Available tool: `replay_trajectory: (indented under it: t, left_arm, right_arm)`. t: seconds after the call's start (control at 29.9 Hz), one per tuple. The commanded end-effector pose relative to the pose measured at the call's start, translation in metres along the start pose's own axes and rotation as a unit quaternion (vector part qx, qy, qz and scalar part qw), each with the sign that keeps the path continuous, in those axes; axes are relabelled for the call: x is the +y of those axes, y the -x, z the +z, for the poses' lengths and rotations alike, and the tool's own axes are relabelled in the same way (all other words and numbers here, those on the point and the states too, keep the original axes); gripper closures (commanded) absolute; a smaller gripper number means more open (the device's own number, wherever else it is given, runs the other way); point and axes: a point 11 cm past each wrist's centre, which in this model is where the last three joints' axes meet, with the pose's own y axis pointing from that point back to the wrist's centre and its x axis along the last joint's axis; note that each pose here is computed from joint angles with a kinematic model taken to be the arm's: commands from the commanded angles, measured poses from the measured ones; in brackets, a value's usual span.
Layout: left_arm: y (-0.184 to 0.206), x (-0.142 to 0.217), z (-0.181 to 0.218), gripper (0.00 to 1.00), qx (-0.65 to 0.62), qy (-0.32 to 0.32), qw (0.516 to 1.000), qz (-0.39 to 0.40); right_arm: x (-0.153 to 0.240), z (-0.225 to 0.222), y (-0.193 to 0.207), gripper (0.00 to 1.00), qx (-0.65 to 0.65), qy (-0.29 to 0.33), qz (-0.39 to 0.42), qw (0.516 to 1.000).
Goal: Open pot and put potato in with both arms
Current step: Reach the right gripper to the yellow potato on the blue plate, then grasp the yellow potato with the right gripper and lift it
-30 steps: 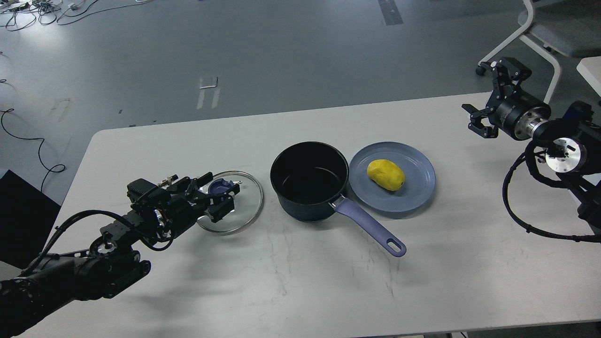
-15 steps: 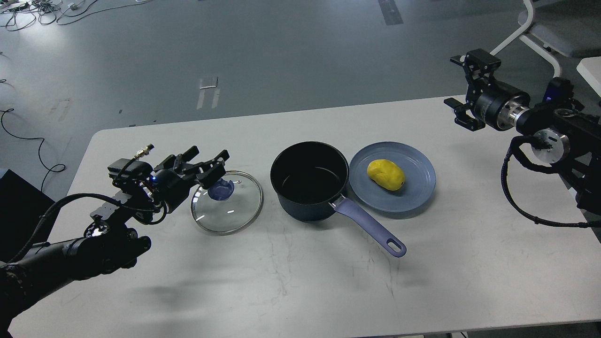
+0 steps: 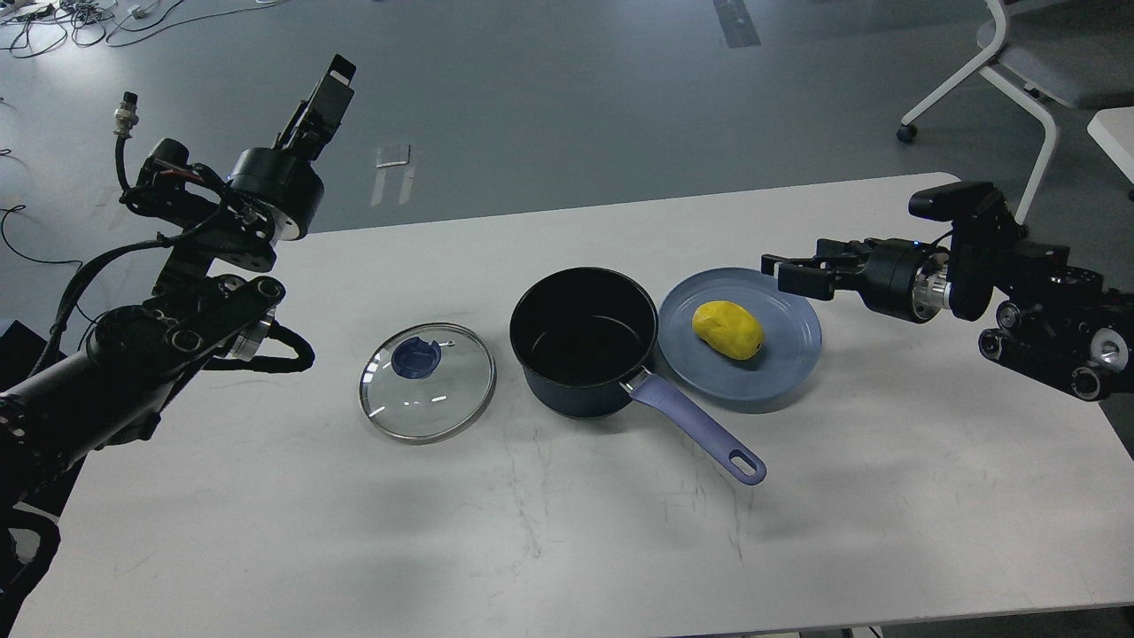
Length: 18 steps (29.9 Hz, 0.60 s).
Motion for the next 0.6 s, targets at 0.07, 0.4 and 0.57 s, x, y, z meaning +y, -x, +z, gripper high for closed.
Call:
replay_trajectory:
  t: [0.07,0.4,0.57]
  left_arm:
    - [-0.011,-0.009,0.006,0.02,0.085,-0.025,0.996,0.004]
    - [-0.01,-0.006,0.002,0.02,0.084,-0.026,0.996,0.002]
    - [-0.009,-0.005,0.001,0.02,0.08,-0.022,0.997,0.001]
  right_arm:
    - [-0.02,-0.026,0.014,0.0,0.041,-0.037,0.004,0.998]
    - [-0.042,-0.057,0.026,0.0,0.042,-0.068,-0.006,0.997]
    - [-0.045,-0.051,0.046,0.07,0.047,-0.051,-0.016,0.997]
